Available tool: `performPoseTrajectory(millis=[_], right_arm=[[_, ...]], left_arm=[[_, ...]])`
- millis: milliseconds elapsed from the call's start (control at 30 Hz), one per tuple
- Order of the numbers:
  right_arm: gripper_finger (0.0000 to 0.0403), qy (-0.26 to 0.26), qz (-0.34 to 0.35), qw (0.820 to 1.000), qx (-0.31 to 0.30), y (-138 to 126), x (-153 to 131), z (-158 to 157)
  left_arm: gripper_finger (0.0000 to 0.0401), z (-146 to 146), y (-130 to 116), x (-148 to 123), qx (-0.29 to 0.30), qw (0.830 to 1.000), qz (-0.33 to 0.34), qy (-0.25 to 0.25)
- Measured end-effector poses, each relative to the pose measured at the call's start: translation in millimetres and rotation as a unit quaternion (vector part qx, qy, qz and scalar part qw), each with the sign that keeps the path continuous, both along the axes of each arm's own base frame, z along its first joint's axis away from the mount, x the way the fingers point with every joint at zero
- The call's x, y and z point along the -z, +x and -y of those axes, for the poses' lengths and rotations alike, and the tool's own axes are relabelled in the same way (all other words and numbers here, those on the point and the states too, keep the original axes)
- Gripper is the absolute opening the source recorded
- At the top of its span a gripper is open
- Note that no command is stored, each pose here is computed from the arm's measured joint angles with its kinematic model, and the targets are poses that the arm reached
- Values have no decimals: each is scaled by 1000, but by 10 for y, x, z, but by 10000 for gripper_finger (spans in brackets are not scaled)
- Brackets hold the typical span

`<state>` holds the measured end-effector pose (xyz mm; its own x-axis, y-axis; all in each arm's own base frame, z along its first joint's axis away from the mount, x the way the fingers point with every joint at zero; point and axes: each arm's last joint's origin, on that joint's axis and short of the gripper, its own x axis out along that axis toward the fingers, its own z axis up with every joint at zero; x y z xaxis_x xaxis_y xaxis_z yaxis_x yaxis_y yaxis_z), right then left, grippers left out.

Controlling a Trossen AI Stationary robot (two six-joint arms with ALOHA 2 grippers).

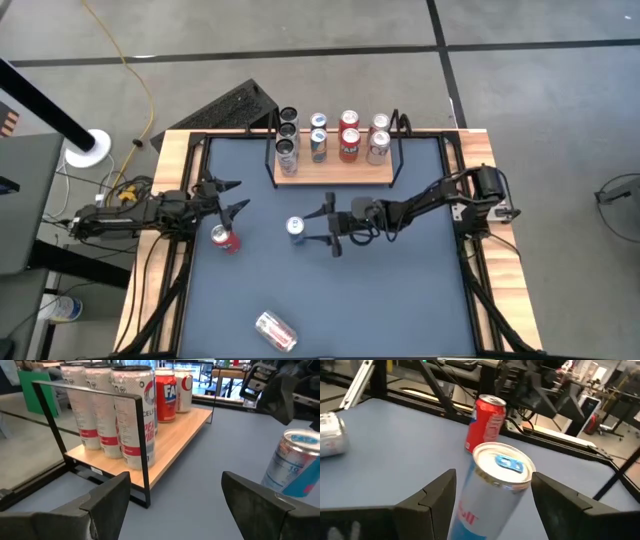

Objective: Place canned beverage on shelf
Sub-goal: Put the blue soda can on the shelf aligned with the other blue soda cans

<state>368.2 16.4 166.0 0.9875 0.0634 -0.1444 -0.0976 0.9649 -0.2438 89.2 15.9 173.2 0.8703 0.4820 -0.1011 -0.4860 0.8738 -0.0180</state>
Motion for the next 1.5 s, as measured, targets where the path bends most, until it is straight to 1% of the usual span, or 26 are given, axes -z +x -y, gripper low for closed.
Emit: performPoseTrajectory(millis=[167, 333, 467, 567, 700, 800, 900, 1000, 1167, 1267, 1367, 1500], right_arm=[[258, 28, -1, 1000, 14, 0, 0, 9], [277, 50, -18, 998, 20, -4, 30, 29], [309, 53, -27, 998, 22, 19, 21, 30], [342, 54, -22, 998, 22, 77, 10, 25], [383, 53, -30, 998, 22, 164, 61, 22], [397, 52, -31, 998, 23, 275, 114, 20], [390, 42, -29, 998, 21, 383, 155, 16], [382, 39, -39, 998, 21, 428, 197, 13], [373, 42, -45, 998, 22, 422, 169, 13], [359, 46, -39, 998, 22, 420, 136, 9], [330, 55, -41, 997, 25, 419, 138, 11], [265, 64, -42, 997, 28, 419, 140, 22]], left_arm=[[300, -1, -2, 3, -2, 1000, -2, -1], [300, -1, -2, 4, -2, 1000, -3, -1], [300, -1, -3, 4, -2, 1000, -3, -1], [300, -1, -3, 5, -2, 1000, -3, -1], [300, -1, -3, 5, -3, 1000, -3, -1], [300, -1, -3, 6, -3, 1000, -4, -1], [300, -1, -2, 7, -3, 1000, -4, -1], [300, -2, -1, 8, -3, 1000, -5, -1], [300, -1, -1, 9, -3, 1000, -5, -1], [300, -1, -1, 9, -3, 1000, -5, -1], [300, -2, -1, 10, -3, 1000, -5, -1], [300, -1, -1, 10, -3, 1000, -5, -1]])
